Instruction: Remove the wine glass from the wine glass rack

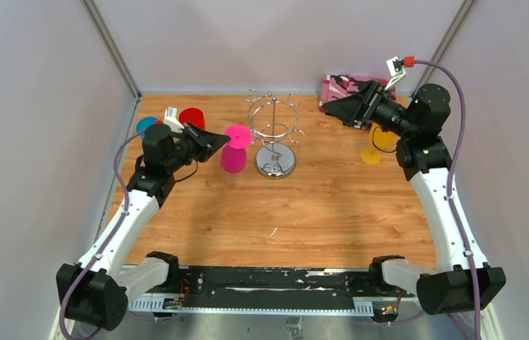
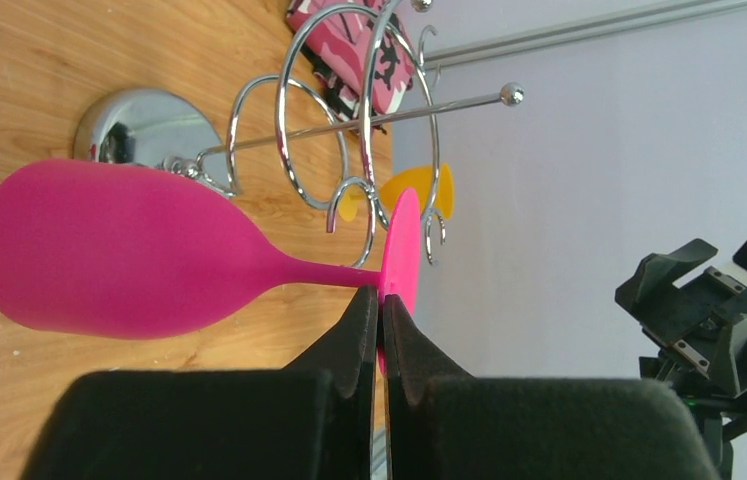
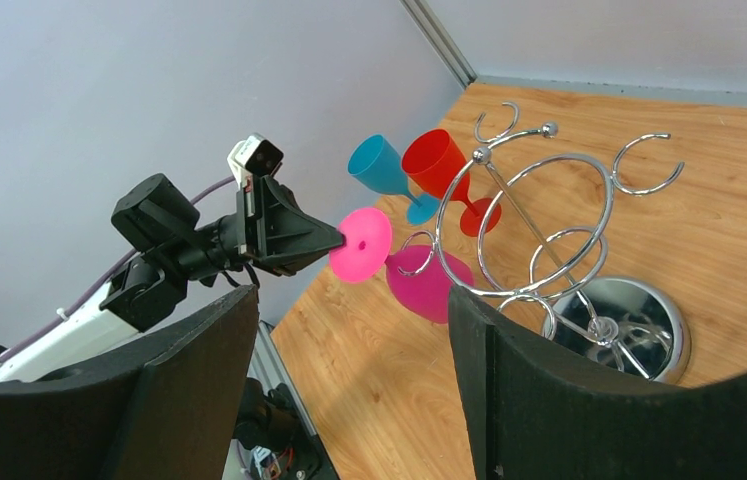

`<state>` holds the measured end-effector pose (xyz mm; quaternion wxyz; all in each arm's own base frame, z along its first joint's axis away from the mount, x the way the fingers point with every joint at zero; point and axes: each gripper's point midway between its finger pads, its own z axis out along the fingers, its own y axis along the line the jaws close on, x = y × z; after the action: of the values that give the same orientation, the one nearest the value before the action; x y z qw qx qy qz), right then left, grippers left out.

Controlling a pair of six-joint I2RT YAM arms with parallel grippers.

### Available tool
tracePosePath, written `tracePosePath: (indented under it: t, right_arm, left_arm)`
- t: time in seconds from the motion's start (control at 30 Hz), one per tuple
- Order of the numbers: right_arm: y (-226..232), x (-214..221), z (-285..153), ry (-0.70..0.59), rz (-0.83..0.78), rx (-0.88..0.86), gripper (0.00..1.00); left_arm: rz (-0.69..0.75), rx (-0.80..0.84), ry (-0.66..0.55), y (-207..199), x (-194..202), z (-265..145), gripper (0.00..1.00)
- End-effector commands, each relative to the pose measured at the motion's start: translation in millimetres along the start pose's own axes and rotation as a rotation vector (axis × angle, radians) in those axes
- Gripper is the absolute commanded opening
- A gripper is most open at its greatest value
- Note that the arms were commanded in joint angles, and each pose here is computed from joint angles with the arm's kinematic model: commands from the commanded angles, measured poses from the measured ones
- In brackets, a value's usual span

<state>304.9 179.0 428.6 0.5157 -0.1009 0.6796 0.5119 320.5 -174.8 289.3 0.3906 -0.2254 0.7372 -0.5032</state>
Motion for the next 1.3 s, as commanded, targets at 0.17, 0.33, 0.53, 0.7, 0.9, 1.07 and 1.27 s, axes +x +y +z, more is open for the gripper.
tracePosePath:
  t: [0.17,0.33,0.53,0.7,0.9,1.07,1.27]
  right_arm:
    - [-4,0,0,0.001,0.003,-0.011,0.74]
    - [-8,2,4,0.005,0.025,-0.018,0.74]
    - [-12,3,5,0.009,0.027,-0.018,0.74]
    - [-16,4,6,0.01,0.021,-0.002,0.74]
    - [-24,3,6,0.008,0.022,0.013,0.74]
    - [-31,0,1,-0.01,-0.008,0.035,0.74]
    - [-58,-17,-17,-0.067,-0.02,0.121,0.74]
  left_arm:
    - [0.195,-0.044,-0.159,-33,-31,-42,0.0]
    - [0.324,0.008,-0.228,-75,-47,-64,0.0]
    - [0.396,0.235,-0.164,-129,-34,-57,0.0]
    - [0.506,0.271,-0.234,-156,-43,-60,0.0]
    - [0.562,0.4,-0.196,-189,-36,-42,0.0]
    - [0.666,0.517,-0.114,-224,-7,-26,0.0]
    - [0.745,0.701,0.025,-253,33,-16,0.0]
